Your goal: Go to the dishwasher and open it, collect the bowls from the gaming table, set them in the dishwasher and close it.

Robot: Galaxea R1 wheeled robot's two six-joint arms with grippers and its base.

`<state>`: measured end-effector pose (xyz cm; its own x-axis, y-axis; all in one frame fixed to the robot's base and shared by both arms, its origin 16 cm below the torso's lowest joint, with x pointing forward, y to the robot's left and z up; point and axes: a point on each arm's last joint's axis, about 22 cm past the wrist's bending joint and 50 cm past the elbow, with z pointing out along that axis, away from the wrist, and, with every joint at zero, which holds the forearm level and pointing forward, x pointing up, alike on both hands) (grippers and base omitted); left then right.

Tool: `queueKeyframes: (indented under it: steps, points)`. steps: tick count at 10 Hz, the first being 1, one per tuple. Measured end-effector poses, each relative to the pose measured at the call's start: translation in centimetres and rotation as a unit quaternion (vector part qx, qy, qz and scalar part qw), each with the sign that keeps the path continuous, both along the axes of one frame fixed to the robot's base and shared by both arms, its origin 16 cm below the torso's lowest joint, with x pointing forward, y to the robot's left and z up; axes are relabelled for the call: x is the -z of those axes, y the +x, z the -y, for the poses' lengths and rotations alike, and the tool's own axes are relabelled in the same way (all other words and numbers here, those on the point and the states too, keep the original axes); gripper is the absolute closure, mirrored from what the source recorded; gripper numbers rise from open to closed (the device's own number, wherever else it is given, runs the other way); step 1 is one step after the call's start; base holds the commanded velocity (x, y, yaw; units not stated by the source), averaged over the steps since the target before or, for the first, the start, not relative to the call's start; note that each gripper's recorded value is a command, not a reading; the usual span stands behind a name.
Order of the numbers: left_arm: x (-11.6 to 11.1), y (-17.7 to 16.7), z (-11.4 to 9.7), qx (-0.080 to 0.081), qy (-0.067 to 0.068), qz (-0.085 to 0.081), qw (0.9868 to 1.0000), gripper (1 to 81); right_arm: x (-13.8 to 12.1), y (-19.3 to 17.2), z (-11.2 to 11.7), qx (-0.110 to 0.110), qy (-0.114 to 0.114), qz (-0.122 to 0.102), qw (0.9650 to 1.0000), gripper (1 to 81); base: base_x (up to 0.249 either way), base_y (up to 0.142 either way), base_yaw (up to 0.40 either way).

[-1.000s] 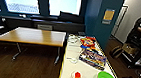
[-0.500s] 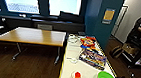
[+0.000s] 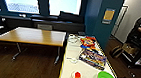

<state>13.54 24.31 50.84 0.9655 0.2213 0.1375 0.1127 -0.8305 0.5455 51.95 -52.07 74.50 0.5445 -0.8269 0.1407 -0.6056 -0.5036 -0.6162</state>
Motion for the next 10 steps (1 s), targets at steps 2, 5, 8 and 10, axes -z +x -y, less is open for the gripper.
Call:
queueKeyframes:
  steps: [2, 5, 8, 10]
  points:
    - [0.0, 0.0, -0.1, 0.0, 0.001, 0.0, 1.0, 1.0, 0.9, 0.1, -1.6, -0.007, 0.007, -0.005, 0.9999, 1.0, 0.0, 0.0, 0.0]
    - [0.1, 0.1, -0.2, -0.001, 0.003, 0.0, 1.0, 1.0, 2.1, -0.4, -2.1, -0.006, 0.006, -0.01, 0.9999, 1.0, 0.0, 0.0, 0.0]
    - [0.2, 0.1, -0.3, -0.001, 0.004, 0.0, 1.0, 1.0, 4.3, -1.9, -3.6, -0.012, 0.014, -0.028, 0.9994, 1.0, 0.0, 0.0, 0.0]
    - [0.2, 0.3, 0.0, -0.001, 0.002, 0.001, 1.0, 1.0, 5.5, -2.8, -3.6, -0.007, 0.01, -0.034, 0.9993, 1.0, 0.0, 0.0, 0.0]
